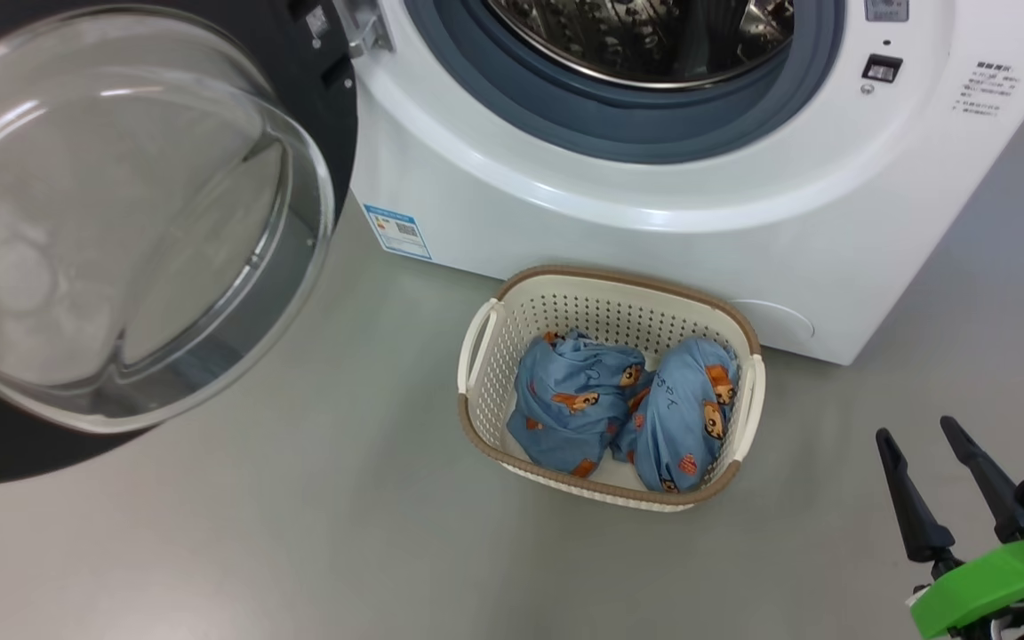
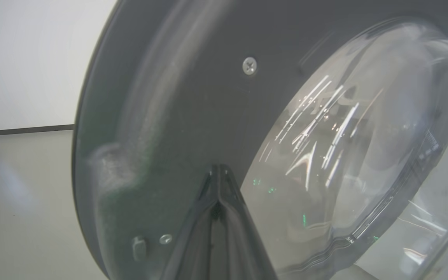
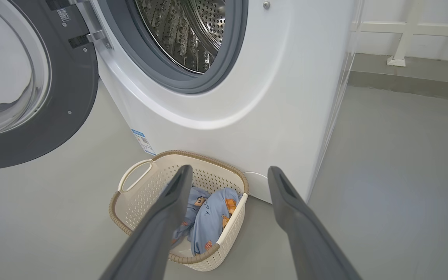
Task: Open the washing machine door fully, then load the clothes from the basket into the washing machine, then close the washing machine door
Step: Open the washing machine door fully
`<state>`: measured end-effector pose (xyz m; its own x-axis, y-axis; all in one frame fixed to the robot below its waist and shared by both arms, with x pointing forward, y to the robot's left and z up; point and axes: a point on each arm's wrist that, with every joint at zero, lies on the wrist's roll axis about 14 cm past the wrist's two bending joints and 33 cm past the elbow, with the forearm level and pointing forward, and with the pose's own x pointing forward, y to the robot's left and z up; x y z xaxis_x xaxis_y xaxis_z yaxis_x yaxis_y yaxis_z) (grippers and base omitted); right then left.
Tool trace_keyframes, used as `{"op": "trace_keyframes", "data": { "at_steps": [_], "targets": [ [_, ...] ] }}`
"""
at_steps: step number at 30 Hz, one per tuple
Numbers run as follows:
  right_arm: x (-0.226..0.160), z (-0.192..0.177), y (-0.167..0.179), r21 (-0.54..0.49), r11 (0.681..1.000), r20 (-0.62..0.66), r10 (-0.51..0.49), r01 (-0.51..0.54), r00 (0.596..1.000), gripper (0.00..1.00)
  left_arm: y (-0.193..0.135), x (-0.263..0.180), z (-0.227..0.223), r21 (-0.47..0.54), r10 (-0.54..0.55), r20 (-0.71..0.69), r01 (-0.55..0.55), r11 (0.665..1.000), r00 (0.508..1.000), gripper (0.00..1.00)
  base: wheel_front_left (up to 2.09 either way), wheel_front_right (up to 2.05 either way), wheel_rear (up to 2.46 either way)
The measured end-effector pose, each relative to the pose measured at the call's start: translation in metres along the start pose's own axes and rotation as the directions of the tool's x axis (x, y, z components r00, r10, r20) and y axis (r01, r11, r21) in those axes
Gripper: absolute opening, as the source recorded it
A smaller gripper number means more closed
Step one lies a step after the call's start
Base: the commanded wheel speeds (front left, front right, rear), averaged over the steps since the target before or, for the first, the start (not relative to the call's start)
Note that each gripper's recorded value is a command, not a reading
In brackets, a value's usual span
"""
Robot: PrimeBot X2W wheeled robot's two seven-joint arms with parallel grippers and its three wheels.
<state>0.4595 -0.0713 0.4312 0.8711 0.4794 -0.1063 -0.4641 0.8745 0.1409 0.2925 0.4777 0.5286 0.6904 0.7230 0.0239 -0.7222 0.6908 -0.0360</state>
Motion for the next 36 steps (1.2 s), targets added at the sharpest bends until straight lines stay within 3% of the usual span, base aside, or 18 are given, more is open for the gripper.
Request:
{"op": "trace_keyframes", "data": {
  "at_steps": [15, 27, 34, 35, 36],
  "targets": [
    [0.003, -0.001, -0.009, -0.01, 1.0, -0.001, -0.012, 0.012, 1.0, 1.0, 0.0, 0.014, -0.003, -0.007, 0.005, -0.018, -0.005, 1.0, 1.0, 0.0, 0.0, 0.0, 0.0],
    [-0.006, 0.025, 0.011, -0.019, 1.0, 0.053, 0.009, -0.008, 0.999, 1.0, 0.006, -0.031, -0.018, -0.079, -0.026, -0.018, 0.024, 0.997, 0.999, 0.0, 0.0, 0.0, 0.0],
    [-0.02, 0.032, 0.02, -0.02, 1.0, 0.066, 0.007, -0.006, 0.998, 1.0, -0.01, -0.07, -0.028, -0.118, -0.107, -0.01, 0.105, 0.987, 0.994, 0.48, 0.0, 0.0, 0.0],
    [-0.022, 0.032, 0.02, -0.02, 1.0, 0.066, 0.004, -0.003, 0.998, 1.0, -0.015, -0.075, -0.029, -0.117, -0.13, -0.01, 0.128, 0.985, 0.991, 0.83, 0.0, 0.0, 0.0],
    [-0.024, 0.033, 0.02, -0.019, 1.0, 0.069, 0.002, -0.001, 0.998, 1.0, -0.022, -0.08, -0.031, -0.118, -0.156, -0.013, 0.154, 0.981, 0.988, 1.0, 0.0, 0.0, 0.0]
  ]
}}
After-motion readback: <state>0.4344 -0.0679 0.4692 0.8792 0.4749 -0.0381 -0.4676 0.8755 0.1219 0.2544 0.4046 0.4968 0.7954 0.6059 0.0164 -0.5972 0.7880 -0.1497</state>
